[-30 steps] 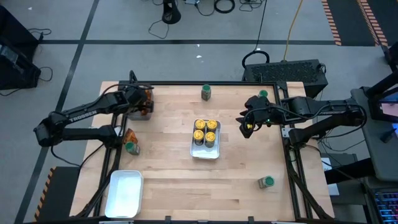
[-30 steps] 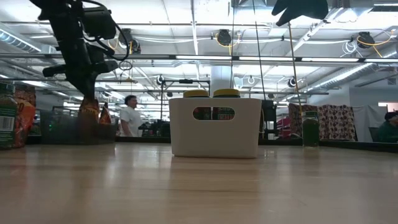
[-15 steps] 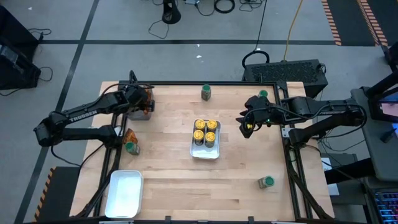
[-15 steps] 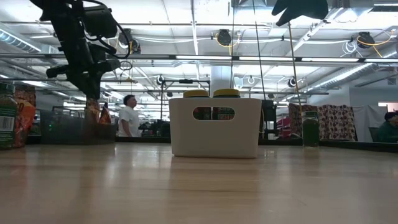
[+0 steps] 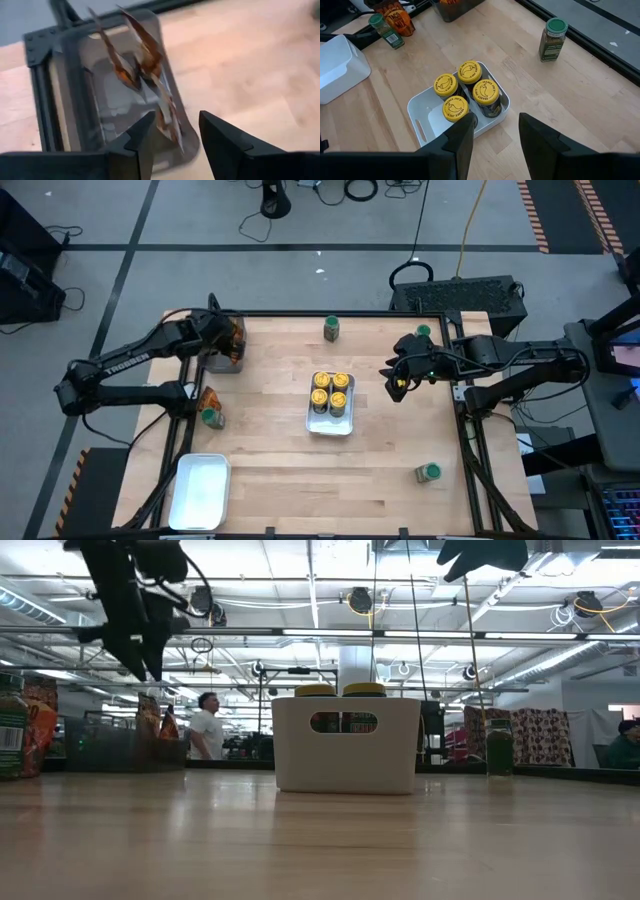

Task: Sort spices by type
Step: Put the brown spice pouch into the black transparent bin

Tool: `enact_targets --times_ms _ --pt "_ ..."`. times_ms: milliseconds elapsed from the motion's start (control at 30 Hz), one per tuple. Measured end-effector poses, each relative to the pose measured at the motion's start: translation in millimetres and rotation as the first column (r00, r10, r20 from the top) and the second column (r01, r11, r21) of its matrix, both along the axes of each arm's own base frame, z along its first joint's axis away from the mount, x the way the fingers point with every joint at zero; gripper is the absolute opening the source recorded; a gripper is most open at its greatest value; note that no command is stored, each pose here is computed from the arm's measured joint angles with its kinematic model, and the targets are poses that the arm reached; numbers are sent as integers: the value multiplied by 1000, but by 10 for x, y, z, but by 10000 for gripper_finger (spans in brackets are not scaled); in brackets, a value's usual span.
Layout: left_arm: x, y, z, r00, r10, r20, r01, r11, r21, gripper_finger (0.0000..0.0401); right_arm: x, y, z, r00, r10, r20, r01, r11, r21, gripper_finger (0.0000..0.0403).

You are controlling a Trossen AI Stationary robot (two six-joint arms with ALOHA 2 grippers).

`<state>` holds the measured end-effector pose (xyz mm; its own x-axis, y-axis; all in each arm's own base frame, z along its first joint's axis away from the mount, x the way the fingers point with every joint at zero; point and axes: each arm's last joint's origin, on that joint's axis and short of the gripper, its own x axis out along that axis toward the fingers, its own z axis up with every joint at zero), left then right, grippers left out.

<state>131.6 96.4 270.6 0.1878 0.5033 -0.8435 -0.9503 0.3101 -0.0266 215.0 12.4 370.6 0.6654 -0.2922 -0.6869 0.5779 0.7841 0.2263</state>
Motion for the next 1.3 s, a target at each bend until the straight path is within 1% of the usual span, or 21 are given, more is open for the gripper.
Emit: enact_targets --times_ms 100,200,267,333,467,600,867,1000,1300 --pt "-16 -52 97 993 -117 9 117 989 -95 157 0 0 0 1000 0 0 0 1000 0 137" --pt "-63 -127 125 983 -180 22 180 956 -231 158 0 0 0 1000 0 0 0 1000 0 137" --pt "-110 -180 118 980 -199 16 193 927 -322 158 0 0 0 1000 0 0 0 1000 0 137" --pt "-165 -235 98 979 -205 -5 185 892 -412 158 0 0 0 1000 0 0 0 1000 0 137" --pt "-259 -315 81 977 -204 -62 143 841 -521 157 0 0 0 1000 0 0 0 1000 0 137" --pt "-298 -363 78 970 -221 -100 129 818 -560 157 0 0 0 1000 0 0 0 1000 0 137" --pt "-290 -465 80 952 -287 -105 168 778 -605 157 0 0 0 1000 -2 1 2 1000 2 137" --pt "-277 -498 80 949 -296 -108 173 775 -607 157 -1 0 1 1000 -2 1 2 1000 2 137" --pt "-258 -549 78 946 -297 -129 165 784 -598 157 0 0 0 1000 2 -1 -2 1000 -1 137"
